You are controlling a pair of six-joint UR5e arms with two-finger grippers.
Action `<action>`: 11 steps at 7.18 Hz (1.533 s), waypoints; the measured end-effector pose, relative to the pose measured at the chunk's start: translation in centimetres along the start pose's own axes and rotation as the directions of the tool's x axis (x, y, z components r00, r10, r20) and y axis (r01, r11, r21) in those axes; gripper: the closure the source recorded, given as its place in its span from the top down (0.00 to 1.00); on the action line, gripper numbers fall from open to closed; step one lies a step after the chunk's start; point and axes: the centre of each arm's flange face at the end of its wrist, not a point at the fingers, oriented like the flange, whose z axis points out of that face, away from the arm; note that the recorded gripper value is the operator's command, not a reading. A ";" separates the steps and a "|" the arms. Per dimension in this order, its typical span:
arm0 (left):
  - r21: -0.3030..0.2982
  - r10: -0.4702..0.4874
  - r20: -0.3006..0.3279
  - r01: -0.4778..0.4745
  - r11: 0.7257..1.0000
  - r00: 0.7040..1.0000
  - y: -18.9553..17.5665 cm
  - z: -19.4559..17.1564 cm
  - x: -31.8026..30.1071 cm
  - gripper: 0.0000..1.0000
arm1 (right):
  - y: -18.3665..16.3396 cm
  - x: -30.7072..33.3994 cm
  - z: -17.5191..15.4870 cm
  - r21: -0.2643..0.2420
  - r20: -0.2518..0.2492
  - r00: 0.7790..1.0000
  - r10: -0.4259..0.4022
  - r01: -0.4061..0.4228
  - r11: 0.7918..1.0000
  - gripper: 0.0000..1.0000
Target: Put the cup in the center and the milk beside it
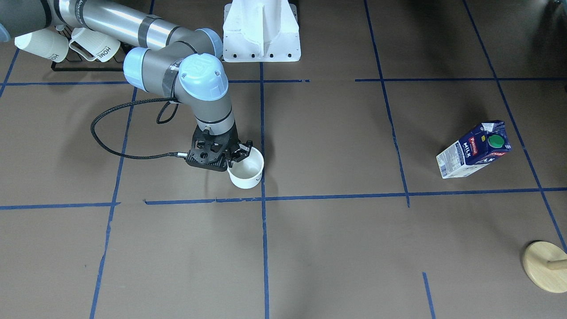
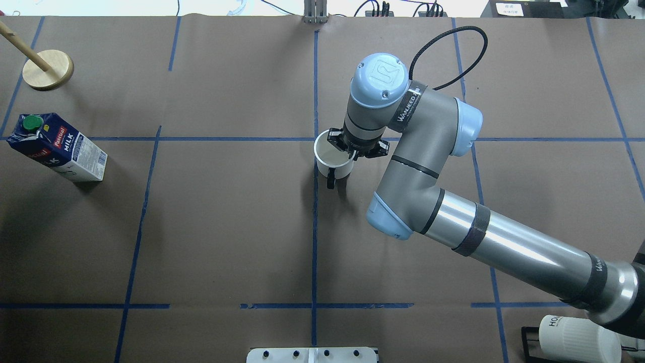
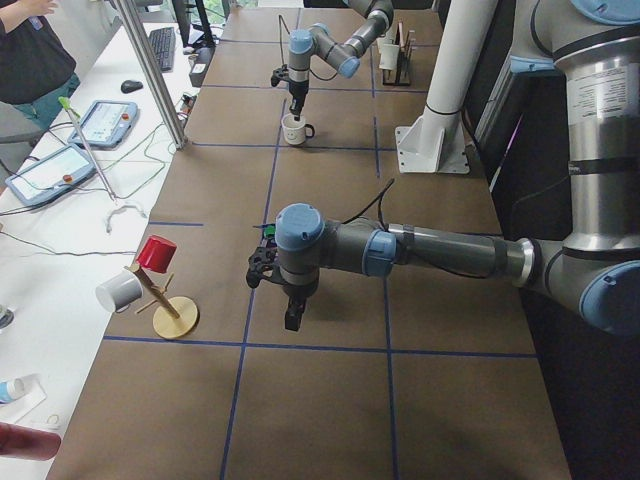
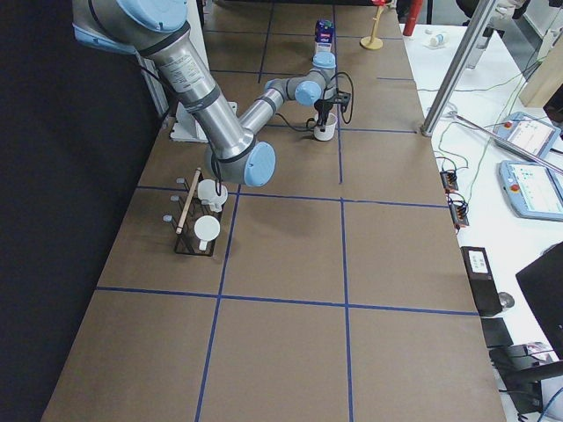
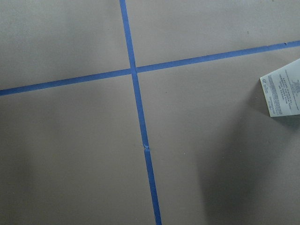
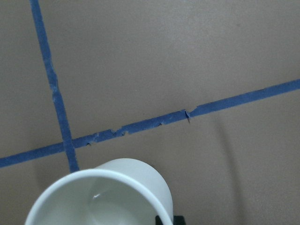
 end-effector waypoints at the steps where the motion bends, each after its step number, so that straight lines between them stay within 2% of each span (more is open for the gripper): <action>1: 0.000 0.000 0.000 0.000 1.000 1.000 0.0 0.0 0.0 1.00 | 0.2 -0.1 0.1 0.001 -0.001 1.000 -0.002 0.002 1.000 1.00; 3: 0.002 0.002 0.000 -0.002 1.000 1.000 0.0 -0.1 0.1 1.00 | -0.4 0.0 -1.3 0.010 0.016 1.000 -0.003 0.003 1.000 1.00; 4: 0.002 0.003 0.002 -0.003 1.000 1.000 0.0 -0.1 0.1 1.00 | -1.9 0.7 -3.6 0.015 0.025 1.000 -0.003 0.003 1.000 1.00; 6: 0.013 0.013 0.008 -0.013 1.000 1.000 -0.7 -0.3 0.3 1.00 | -6.4 4.5 -9.7 0.004 0.000 0.998 -0.065 0.065 0.998 1.00; 8: 0.044 0.038 0.011 -0.039 0.998 0.999 -3.0 -0.9 0.9 1.00 | -12.2 13.8 -14.5 -0.017 -0.013 0.983 -0.185 0.185 0.983 1.00; 11: 0.056 0.050 -0.003 -0.050 0.997 0.999 -5.9 -1.8 1.9 1.00 | -18.8 33.6 -17.4 -0.040 -0.048 0.926 -0.374 0.373 0.927 1.00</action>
